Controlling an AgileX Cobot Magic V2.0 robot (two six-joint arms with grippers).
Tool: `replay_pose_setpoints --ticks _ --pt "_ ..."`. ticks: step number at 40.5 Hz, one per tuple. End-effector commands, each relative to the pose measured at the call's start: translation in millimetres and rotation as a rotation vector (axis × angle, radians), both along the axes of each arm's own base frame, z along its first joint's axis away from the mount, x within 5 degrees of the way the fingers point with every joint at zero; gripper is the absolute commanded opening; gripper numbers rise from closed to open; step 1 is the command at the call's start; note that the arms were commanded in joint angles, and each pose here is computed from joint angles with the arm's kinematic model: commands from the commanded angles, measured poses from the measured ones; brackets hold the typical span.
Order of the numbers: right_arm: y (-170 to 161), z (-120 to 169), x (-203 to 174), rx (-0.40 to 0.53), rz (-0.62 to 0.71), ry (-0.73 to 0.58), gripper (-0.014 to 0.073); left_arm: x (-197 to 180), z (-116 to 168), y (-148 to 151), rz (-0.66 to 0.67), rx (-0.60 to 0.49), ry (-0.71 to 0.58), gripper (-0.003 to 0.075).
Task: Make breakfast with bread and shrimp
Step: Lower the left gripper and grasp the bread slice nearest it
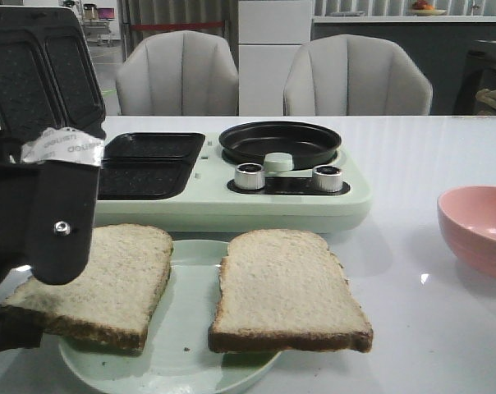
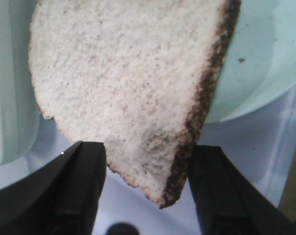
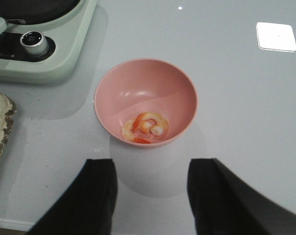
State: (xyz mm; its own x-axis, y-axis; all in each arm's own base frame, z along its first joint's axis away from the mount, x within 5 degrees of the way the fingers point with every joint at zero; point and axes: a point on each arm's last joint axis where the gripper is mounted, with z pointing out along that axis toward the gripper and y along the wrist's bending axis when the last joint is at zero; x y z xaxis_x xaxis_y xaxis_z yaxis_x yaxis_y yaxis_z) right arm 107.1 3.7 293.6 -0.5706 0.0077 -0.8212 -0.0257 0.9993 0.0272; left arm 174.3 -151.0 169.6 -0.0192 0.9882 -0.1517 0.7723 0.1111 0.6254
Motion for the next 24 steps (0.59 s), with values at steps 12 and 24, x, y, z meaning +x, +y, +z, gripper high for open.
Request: replay_pose_setpoints --ticks 12,24 --pt "-0.2 13.6 5.7 -0.002 -0.002 -0.092 0.0453 3.8 12.7 -6.4 -0.045 -0.022 -0.062 0.0424" --pt "-0.2 13.6 5.7 -0.002 -0.002 -0.092 0.0453 4.9 8.1 -8.5 -0.067 -0.007 -0.053 0.0424"
